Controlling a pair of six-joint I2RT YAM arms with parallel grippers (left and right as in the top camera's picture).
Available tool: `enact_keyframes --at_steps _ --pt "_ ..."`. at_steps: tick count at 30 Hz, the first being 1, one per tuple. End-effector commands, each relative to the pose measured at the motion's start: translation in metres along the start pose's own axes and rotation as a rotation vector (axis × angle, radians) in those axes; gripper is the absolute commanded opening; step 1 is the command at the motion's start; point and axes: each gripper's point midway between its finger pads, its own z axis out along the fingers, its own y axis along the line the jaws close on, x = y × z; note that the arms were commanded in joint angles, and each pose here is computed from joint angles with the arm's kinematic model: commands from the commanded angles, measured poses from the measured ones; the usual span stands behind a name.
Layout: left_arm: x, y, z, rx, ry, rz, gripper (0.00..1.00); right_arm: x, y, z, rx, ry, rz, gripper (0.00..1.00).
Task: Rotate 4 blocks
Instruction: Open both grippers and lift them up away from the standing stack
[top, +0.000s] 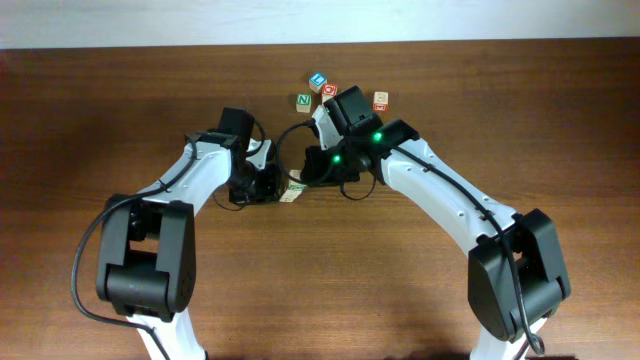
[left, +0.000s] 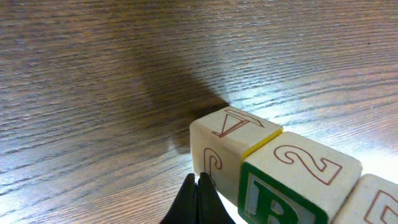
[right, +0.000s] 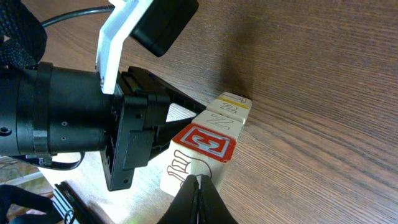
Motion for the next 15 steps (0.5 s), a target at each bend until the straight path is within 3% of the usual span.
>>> enact_keyframes --at_steps 1,10,15 --pt "0.002 -0.022 0.001 0.077 0.019 0.033 0.0 0.004 0.002 0.007 0.011 0.01 -0.02 0.04" --pt "0.003 -0.02 0.001 0.071 0.023 0.029 0.0 -0.002 0.003 0.01 0.002 -0.011 -0.023 0.04" --pt "0.002 -0.006 0.001 -0.005 0.014 0.021 0.0 -0.002 0.003 0.011 0.001 -0.013 -0.024 0.04"
